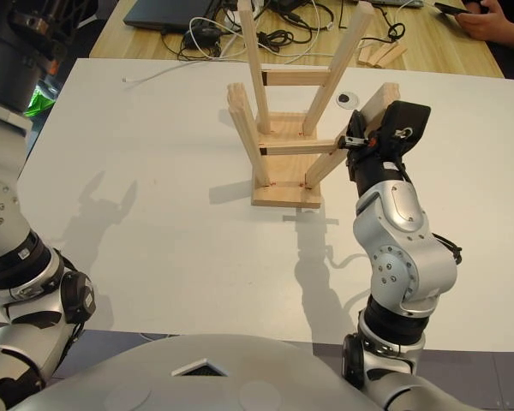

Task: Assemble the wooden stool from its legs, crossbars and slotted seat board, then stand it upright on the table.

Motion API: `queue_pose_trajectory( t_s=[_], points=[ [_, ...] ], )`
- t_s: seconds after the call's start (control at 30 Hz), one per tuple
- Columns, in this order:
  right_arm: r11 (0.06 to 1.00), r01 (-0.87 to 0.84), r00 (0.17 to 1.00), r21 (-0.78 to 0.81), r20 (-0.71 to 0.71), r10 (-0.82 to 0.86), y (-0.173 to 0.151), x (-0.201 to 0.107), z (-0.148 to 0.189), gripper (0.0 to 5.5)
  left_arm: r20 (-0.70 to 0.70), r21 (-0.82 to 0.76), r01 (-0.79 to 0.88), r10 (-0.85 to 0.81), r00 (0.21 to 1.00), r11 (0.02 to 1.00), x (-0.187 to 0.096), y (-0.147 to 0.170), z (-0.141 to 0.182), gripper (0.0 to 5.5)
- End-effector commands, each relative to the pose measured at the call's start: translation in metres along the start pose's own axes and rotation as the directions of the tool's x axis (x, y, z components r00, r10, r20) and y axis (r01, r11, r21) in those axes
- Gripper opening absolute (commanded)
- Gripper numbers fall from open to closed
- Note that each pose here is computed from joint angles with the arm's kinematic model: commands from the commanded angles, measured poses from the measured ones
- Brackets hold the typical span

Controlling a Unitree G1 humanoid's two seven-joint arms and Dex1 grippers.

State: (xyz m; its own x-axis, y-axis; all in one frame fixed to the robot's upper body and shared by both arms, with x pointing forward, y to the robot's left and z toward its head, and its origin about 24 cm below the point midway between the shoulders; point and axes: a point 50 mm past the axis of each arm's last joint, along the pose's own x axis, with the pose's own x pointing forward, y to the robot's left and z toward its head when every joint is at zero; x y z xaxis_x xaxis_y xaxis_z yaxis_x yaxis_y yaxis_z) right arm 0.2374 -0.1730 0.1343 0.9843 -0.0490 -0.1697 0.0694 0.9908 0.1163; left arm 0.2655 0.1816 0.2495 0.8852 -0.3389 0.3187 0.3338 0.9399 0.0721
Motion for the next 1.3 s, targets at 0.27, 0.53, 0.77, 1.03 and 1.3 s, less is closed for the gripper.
queue_pose_trajectory(
  t_s=[0.27,0.53,0.77,1.03,1.3],
  points=[
    [0.984,0.001,0.937,-0.178,-0.343,-0.063,-0.019,-0.007,-0.059,2.23,-0.017,0.026,-0.019,0.019,1.000,0.999,-0.004,0.002,0.002,3.77],
    [0.963,-0.086,0.974,-0.256,-0.223,0.027,-0.019,-0.007,-0.040,2.33,-0.015,0.023,-0.038,0.038,0.999,0.999,-0.008,0.002,0.002,3.77],
    [0.986,-0.163,0.986,0.028,-0.032,0.163,-0.013,0.002,-0.021,2.33,-0.018,0.018,-0.028,0.028,0.999,0.999,-0.006,0.000,0.002,3.77],
    [0.926,-0.170,0.985,0.336,0.054,0.161,-0.022,0.010,-0.009,2.33,-0.020,0.021,-0.014,0.014,1.000,1.000,-0.003,0.000,0.002,3.77],
    [0.959,-0.249,0.968,0.133,0.002,0.251,-0.012,0.009,-0.010,2.33,-0.021,0.029,-0.013,0.013,1.000,1.000,-0.004,-0.001,0.001,3.77]
  ],
)
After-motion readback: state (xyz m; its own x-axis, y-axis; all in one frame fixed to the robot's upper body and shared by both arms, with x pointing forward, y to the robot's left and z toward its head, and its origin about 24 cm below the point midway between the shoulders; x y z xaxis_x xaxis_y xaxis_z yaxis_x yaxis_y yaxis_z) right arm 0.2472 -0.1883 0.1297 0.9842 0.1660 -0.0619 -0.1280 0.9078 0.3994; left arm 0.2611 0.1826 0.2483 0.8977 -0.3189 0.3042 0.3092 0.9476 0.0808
